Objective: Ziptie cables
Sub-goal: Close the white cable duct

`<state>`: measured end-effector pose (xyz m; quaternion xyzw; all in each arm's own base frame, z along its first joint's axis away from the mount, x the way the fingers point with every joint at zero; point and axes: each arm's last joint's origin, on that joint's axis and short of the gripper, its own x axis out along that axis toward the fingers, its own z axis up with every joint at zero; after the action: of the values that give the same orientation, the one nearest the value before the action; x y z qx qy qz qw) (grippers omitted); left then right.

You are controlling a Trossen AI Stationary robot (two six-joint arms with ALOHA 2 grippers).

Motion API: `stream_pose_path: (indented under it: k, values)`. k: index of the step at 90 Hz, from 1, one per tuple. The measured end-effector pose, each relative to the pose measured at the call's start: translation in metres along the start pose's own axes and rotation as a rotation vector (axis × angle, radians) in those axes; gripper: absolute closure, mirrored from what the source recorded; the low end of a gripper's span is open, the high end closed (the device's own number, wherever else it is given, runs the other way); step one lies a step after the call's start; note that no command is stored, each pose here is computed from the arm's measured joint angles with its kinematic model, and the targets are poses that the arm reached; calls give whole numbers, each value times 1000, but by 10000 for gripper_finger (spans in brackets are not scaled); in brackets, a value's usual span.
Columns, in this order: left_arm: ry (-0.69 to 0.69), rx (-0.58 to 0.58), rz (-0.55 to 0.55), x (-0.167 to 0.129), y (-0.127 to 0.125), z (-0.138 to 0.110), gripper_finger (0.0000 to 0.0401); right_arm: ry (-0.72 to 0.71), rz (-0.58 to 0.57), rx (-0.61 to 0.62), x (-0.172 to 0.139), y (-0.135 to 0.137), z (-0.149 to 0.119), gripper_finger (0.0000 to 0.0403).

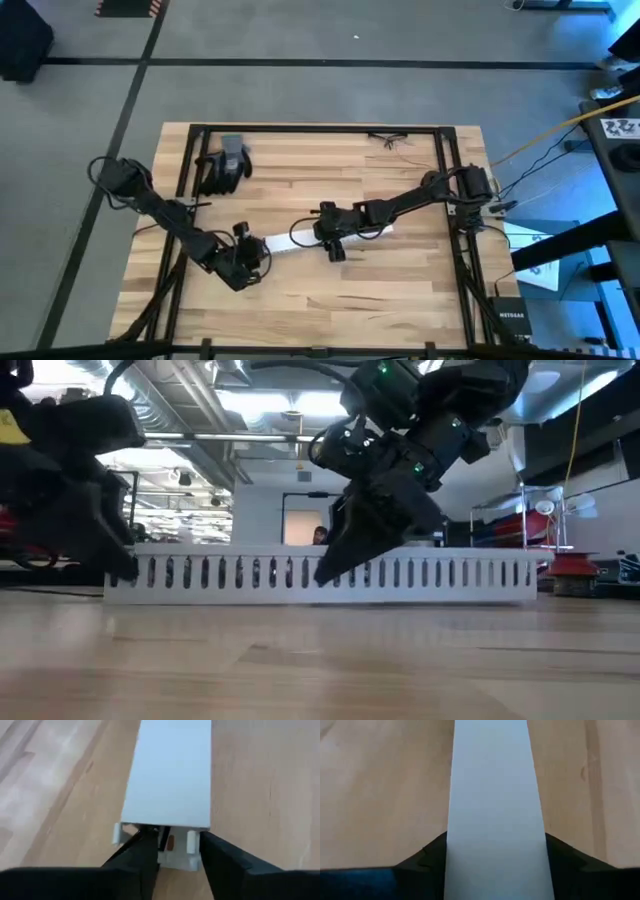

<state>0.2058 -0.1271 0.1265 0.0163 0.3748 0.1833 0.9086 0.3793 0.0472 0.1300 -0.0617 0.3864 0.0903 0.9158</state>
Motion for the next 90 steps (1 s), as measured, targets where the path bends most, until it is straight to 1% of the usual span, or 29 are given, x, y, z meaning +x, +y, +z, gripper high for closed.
stream_pose_path:
  k: [10, 27, 35, 46, 61, 74, 90]
  values:
    - [-6, -11, -2, 1, -1, 1, 272, 0, -8, 13, 1, 0, 0, 187]
    - [-8, -21, -2, 4, 1, 3, 243, -24, -1, 23, 2, 0, 2, 184]
    - [-2, -25, 3, 4, 2, 3, 227, -22, -1, 62, 2, 0, 2, 167]
    - [-2, -51, -12, 4, 1, 4, 200, -22, 7, 72, 1, -1, 3, 127]
    - [46, 5, -71, -1, -2, 13, 163, -26, 2, 71, -3, -1, 6, 84]
    - [64, 44, -60, -14, 1, 26, 146, -17, -3, 68, -3, -1, 5, 72]
    - [105, 70, -25, -25, 7, 33, 145, -6, 7, 68, -1, -1, 3, 71]
